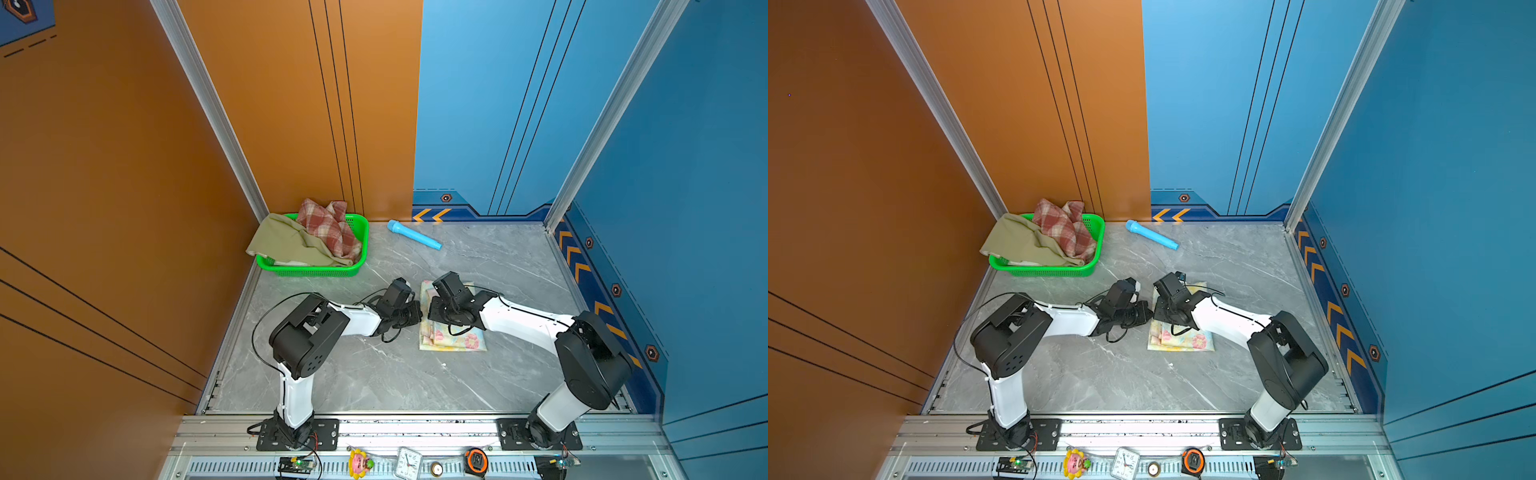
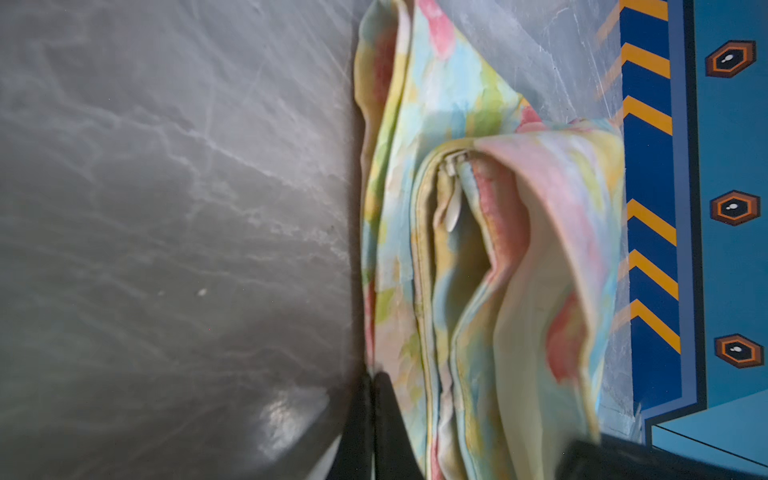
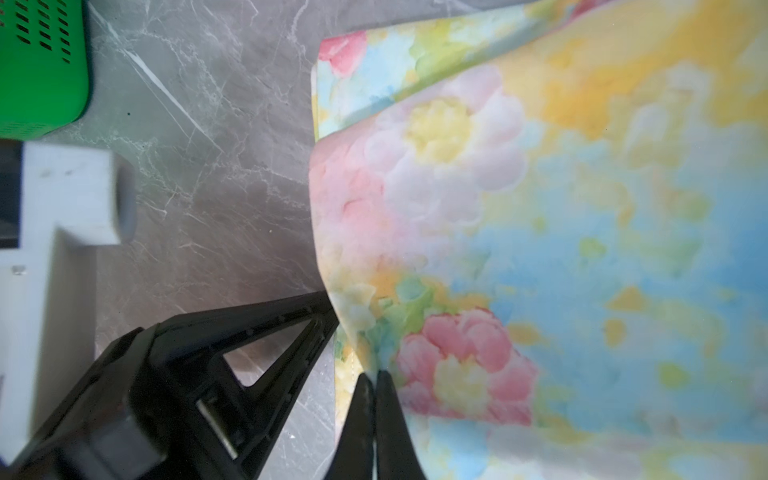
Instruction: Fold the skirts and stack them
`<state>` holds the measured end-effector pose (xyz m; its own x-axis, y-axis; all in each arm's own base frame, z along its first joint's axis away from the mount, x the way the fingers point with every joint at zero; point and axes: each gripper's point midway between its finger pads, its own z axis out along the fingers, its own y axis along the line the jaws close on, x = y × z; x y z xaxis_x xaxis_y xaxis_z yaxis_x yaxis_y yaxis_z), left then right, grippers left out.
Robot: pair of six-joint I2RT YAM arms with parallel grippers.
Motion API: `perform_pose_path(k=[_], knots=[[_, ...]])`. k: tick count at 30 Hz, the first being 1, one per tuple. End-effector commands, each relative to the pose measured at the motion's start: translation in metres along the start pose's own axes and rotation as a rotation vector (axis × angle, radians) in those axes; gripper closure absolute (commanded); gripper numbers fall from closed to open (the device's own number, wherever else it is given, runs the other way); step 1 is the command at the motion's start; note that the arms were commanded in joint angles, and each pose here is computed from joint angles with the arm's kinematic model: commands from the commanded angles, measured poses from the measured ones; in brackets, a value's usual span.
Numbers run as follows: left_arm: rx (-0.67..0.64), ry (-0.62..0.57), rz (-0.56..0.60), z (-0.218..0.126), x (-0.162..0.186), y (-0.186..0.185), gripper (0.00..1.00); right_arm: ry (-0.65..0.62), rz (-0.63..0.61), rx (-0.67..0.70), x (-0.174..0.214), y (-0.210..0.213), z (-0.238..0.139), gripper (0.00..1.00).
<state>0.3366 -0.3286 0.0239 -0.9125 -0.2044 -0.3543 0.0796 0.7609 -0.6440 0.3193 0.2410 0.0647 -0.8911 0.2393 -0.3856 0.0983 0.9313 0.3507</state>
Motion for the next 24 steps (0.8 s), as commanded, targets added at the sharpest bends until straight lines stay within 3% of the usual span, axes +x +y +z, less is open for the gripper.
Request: perform_pose_path(k=[1, 9, 24], knots=[[-0.177, 0.176, -0.051, 0.003, 0.058, 0.059, 1.0, 0.01, 0.037, -0.012, -0.003, 0.007, 0.007, 1.0], [-0.182, 0.176, -0.056, 0.002, 0.06, 0.061, 1.0, 0.0, 0.124, -0.096, -0.005, 0.033, 0.008, 1.0], [-0.185, 0.17, -0.059, -0.001, 0.06, 0.064, 1.0, 0.027, 0.302, -0.122, 0.015, 0.017, 0.037, 1.0]])
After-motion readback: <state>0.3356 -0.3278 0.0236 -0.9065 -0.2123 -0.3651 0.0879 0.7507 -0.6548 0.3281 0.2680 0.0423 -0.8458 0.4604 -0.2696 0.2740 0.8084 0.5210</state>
